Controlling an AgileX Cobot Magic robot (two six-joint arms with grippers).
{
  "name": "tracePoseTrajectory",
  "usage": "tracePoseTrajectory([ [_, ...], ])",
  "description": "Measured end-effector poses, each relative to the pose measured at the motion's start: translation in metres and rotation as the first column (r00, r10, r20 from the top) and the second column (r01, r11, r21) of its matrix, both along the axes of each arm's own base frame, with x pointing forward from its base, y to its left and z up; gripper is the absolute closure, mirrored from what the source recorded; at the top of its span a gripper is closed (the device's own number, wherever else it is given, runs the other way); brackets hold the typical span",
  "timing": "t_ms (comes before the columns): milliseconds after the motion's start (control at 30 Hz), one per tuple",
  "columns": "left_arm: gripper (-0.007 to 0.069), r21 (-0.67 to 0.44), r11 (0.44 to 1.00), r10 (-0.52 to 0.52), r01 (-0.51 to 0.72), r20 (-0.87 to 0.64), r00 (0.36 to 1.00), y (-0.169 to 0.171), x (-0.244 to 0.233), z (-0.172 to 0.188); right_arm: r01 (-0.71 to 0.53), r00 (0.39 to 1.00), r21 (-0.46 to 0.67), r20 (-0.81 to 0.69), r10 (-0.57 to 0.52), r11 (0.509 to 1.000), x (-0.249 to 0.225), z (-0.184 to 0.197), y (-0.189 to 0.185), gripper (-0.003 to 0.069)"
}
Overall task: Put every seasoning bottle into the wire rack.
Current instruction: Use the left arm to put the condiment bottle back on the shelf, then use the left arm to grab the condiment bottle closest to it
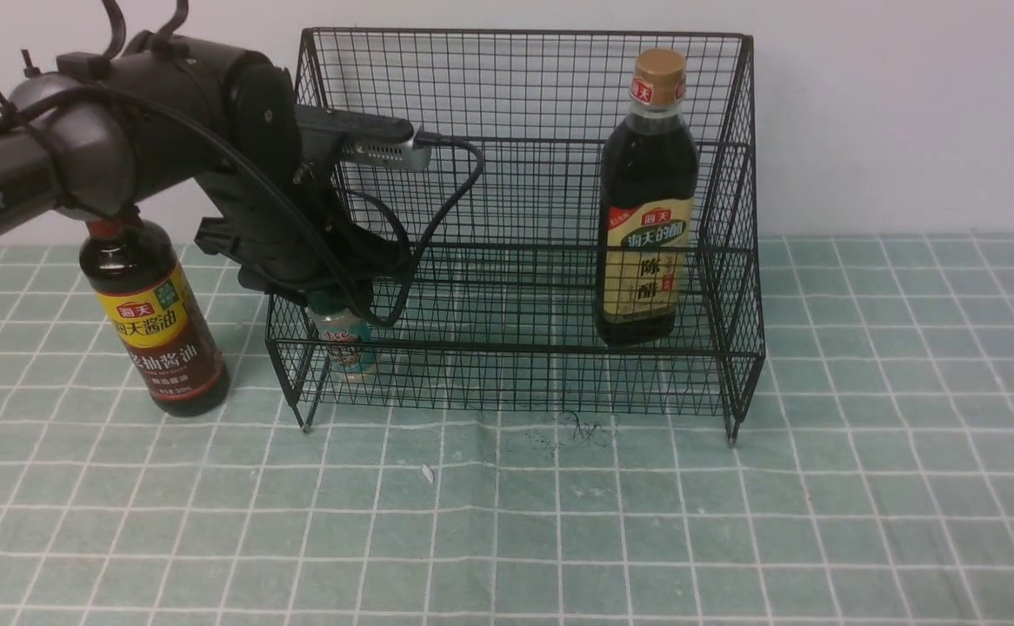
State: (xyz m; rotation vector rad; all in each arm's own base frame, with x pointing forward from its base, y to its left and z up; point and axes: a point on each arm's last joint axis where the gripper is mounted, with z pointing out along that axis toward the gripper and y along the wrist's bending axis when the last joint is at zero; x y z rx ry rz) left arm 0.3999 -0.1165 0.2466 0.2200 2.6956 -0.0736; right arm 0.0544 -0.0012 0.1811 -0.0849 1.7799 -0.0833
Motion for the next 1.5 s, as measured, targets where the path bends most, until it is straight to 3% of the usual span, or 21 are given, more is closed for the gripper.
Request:
tracePoseTrajectory([
  [333, 0.0206, 0.012, 1.0, -0.001, 0.001, -0.018, 1.0, 0.001, 0.0, 0.005, 0.001, 1.0, 0.006, 0.0, -0.001, 1.0, 0.0, 0.0, 0.0, 0.0673],
  [600, 0.0202, 0.043, 0.999, 0.002, 0.0, -0.036, 0.999, 0.002, 0.001, 0.048, 0.002, 1.0, 0.011, 0.0, -0.002, 1.0, 0.0, 0.0, 0.0, 0.0673],
  [767, 0.03, 0.047, 0.999, -0.014, 0.014, -0.008, 1.0, 0.003, 0.0, 0.086, 0.002, 1.0, 0.011, 0.0, -0.002, 1.0, 0.0, 0.0, 0.0, 0.0673],
  [933, 0.0573, 0.05, 0.998, -0.038, 0.031, 0.153, 0.987, 0.013, -0.025, 0.148, 0.002, 1.0, 0.011, 0.0, -0.002, 1.0, 0.0, 0.0, 0.0, 0.0673],
  [1000, 0.0611, 0.065, 0.998, -0.028, 0.014, 0.209, 0.978, 0.022, -0.039, 0.17, 0.002, 1.0, 0.011, 0.0, -0.002, 1.0, 0.0, 0.0, 0.0, 0.0673],
  [1267, 0.0631, 0.046, 0.989, 0.115, -0.142, 0.374, 0.92, 0.083, -0.104, 0.233, 0.002, 1.0, 0.011, 0.0, -0.002, 1.0, 0.0, 0.0, 0.0, 0.0673],
  [1367, 0.0631, 0.021, 0.985, 0.149, -0.17, 0.389, 0.909, 0.098, -0.13, 0.23, 0.002, 1.0, 0.011, 0.0, -0.002, 1.0, 0.0, 0.0, 0.0, 0.0673],
  [1500, 0.0631, -0.024, 0.986, 0.157, -0.166, 0.486, 0.86, 0.107, -0.149, 0.194, 0.002, 1.0, 0.011, 0.0, -0.002, 1.0, 0.0, 0.0, 0.0, 0.0673],
])
